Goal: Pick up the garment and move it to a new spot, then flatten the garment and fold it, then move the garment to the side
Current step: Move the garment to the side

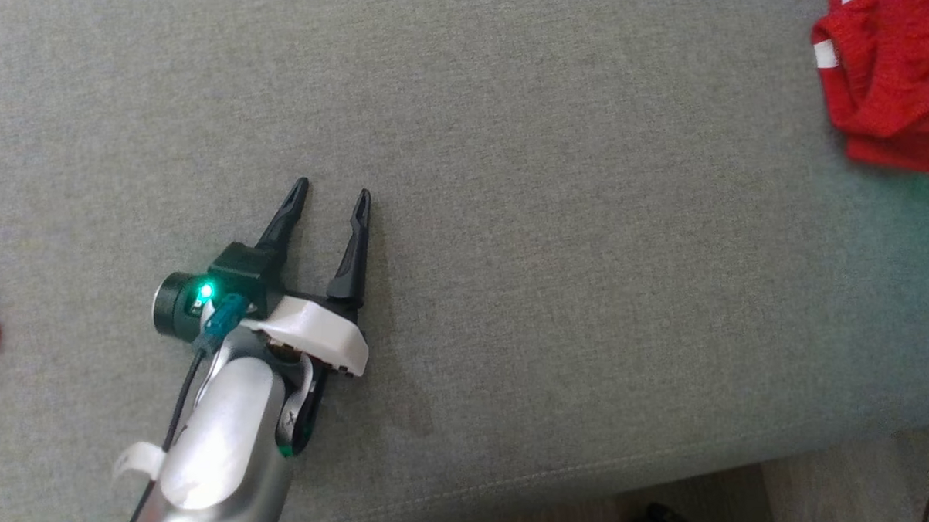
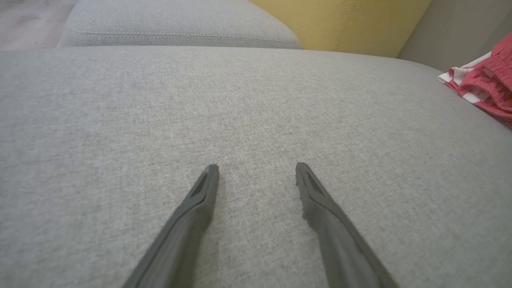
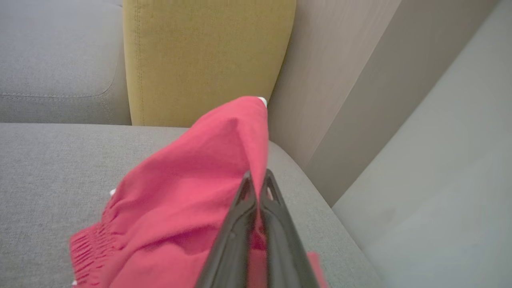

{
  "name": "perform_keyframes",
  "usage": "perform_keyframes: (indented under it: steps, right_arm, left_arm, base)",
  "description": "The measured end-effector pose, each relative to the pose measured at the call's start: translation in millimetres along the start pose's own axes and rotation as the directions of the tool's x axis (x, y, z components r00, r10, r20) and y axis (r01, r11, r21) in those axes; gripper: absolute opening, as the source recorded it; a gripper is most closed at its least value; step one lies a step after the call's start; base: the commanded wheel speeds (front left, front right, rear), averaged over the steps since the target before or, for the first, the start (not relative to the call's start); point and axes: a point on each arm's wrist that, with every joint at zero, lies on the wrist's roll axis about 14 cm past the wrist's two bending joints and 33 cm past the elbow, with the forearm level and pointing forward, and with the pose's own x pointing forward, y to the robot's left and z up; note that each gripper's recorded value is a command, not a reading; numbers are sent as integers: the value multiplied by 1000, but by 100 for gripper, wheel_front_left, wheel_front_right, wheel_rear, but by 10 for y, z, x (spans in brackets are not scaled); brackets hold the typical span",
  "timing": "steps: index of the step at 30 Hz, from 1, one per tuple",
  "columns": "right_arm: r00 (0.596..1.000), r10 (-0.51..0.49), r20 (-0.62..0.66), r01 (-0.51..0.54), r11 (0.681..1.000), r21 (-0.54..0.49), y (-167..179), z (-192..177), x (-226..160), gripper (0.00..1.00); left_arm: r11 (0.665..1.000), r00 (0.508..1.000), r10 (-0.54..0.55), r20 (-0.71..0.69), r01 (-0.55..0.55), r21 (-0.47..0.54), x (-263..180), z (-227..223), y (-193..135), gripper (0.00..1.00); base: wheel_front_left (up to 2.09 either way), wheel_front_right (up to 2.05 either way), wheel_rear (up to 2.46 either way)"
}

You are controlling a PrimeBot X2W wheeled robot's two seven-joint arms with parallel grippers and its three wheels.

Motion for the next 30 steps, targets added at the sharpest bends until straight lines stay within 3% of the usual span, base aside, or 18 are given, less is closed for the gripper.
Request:
perform_keyframes:
  steps: [1, 8, 11, 19, 30]
  right_arm:
    - [1000, -4, 11, 4, 1000, -3, -5, 33, 1, 100]
    - [996, -44, 74, 44, 999, 8, -105, 211, -47, 100]
    - [993, -30, 118, 27, 999, 26, 6, 320, -99, 100]
    - [942, 180, 284, -219, 969, 111, 1029, 806, -415, 100]
    - [890, 405, 211, -448, 864, 231, 1959, 274, -1192, 100]
  left_arm:
    - [1000, 1000, 1, 0, -1, 0, -1, 1, 2, 100]
    - [1000, 1000, 25, 0, -25, 7, -41, 37, 68, 100]
    - [999, 999, 54, 1, -54, 9, -99, 65, 129, 100]
    - [984, 985, 175, -1, -175, 24, -474, 127, 363, 100]
    - [925, 924, 376, 67, -378, 24, -1132, 368, 779, 100]
  base:
    - [0, 0, 0]
    - [0, 0, 0]
    - [0, 0, 0]
    - [0, 0, 0]
    - [0, 0, 0]
